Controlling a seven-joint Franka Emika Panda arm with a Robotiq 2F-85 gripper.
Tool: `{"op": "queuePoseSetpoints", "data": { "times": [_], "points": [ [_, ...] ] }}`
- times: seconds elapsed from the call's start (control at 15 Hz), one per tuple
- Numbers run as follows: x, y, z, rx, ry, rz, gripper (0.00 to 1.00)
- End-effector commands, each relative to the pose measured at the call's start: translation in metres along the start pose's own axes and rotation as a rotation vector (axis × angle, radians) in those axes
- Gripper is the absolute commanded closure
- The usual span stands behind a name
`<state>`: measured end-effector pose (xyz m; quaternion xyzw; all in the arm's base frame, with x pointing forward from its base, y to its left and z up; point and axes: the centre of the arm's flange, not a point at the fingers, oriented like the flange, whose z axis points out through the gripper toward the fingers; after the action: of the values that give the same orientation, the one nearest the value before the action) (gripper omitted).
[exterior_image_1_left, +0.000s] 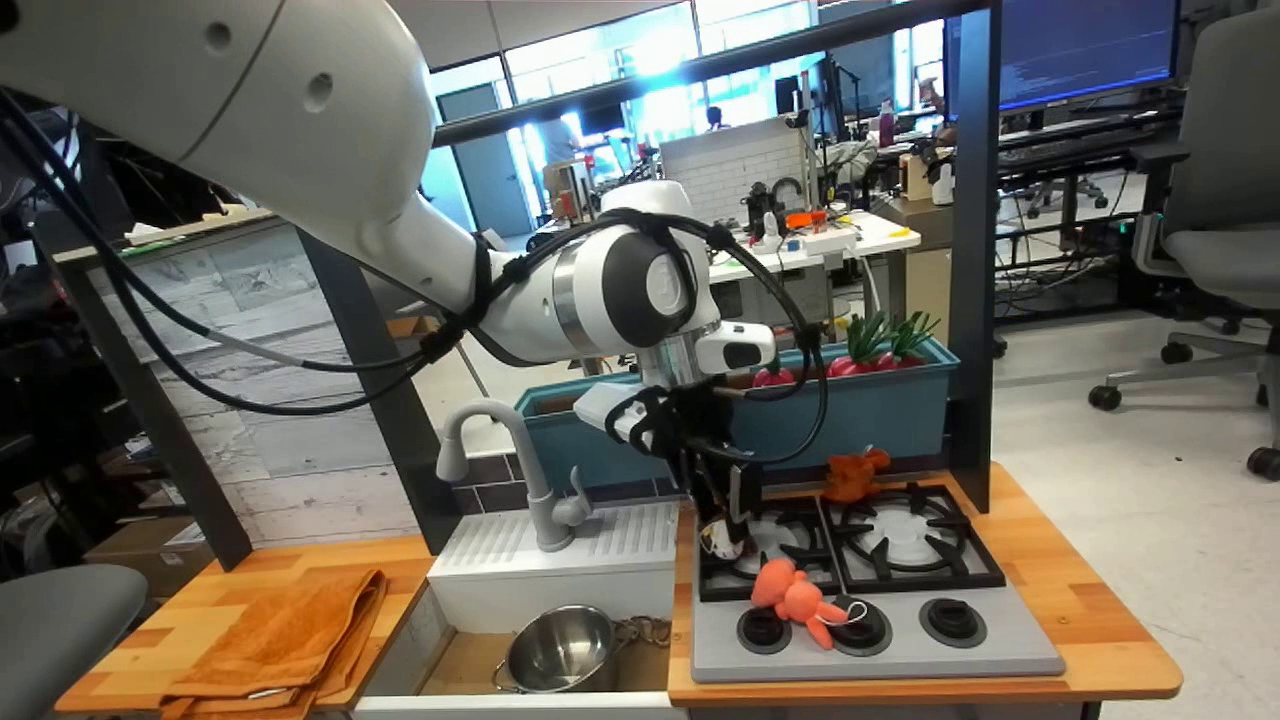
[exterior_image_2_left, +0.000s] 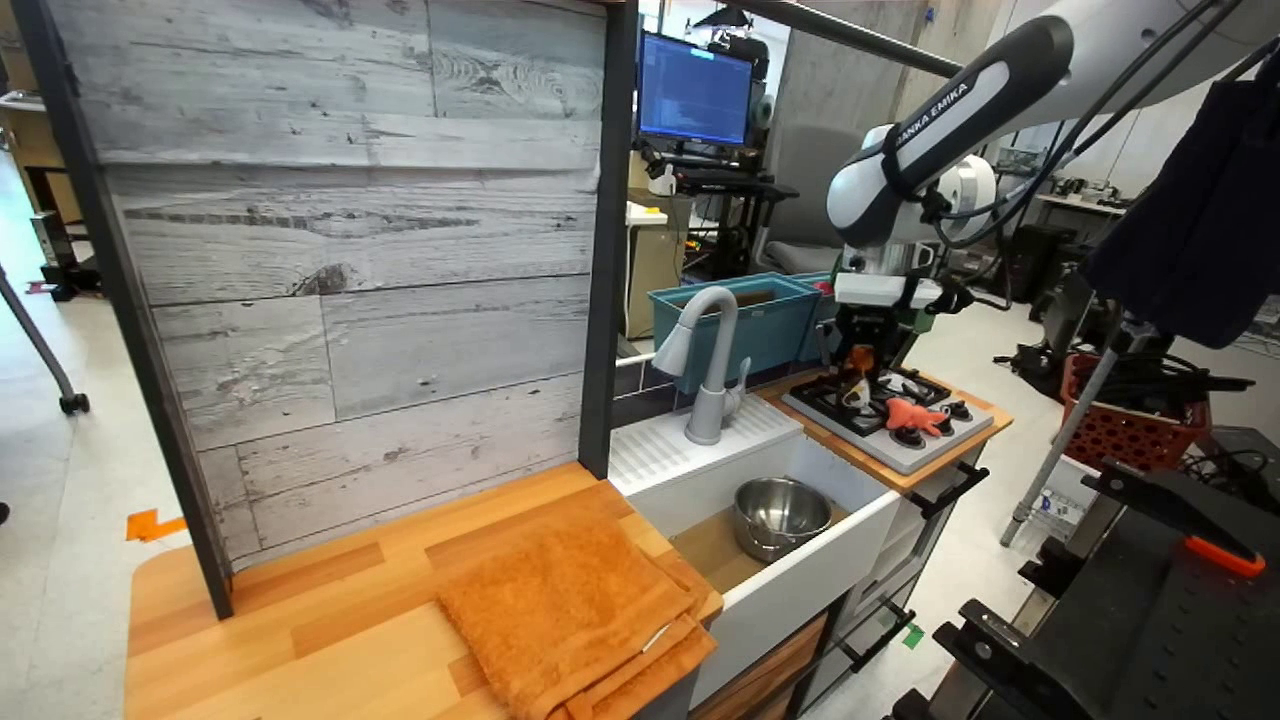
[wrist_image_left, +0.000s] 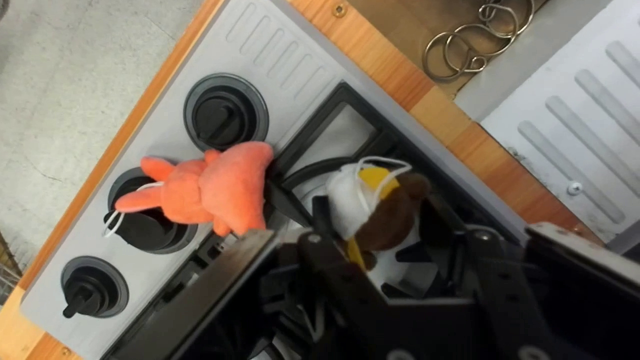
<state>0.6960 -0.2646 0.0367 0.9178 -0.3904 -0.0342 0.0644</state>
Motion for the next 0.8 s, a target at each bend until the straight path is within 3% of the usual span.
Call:
{"op": "queuePoseSetpoints", "data": {
  "times": [0.0,0.2,0.53,0.73],
  "points": [
    [-0.007,-0.003,-0.009,0.02,-0.041,-0.033,0.82],
    [-0.051,0.004,-0.03,0.025,-0.113,-0.187,0.99],
    [-0.109,-0.004,-0.071,0.101,-0.144,-0.454,0.97],
    [-0.135,-0.035,-0.064,0.108,-0.174,-0.572,0.97]
  ]
}}
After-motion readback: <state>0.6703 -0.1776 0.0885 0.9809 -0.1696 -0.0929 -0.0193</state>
